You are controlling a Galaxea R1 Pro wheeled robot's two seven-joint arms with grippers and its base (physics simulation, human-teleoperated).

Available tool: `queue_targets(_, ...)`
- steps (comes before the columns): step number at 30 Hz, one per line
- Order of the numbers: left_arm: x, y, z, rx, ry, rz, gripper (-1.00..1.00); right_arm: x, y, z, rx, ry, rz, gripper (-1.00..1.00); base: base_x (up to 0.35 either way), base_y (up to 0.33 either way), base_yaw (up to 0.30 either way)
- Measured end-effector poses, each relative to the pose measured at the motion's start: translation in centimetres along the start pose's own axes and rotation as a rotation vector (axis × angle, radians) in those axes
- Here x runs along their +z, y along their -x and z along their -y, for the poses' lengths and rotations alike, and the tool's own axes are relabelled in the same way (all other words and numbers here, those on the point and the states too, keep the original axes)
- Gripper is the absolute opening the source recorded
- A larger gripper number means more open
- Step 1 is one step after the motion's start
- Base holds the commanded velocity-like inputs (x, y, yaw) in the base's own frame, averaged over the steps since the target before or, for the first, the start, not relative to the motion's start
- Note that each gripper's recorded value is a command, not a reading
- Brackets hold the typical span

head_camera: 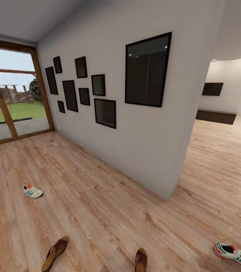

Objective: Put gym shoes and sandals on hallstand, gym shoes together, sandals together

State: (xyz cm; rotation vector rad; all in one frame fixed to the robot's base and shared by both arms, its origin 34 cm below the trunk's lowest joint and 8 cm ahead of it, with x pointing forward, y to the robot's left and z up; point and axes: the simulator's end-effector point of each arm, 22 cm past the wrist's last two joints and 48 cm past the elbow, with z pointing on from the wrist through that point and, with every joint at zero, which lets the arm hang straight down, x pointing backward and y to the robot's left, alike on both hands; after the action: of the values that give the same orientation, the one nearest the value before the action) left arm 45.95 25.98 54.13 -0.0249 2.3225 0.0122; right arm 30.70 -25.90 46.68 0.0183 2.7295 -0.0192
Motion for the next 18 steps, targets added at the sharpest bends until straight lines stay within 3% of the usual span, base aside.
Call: queue_targets(18, 0.0, 0.01, 0.01, 0.0, 0.0, 0.0, 1.0, 0.0, 0.0, 0.01, 0.001, 0.0, 0.0, 1.0, 0.0, 0.043, 0.0)
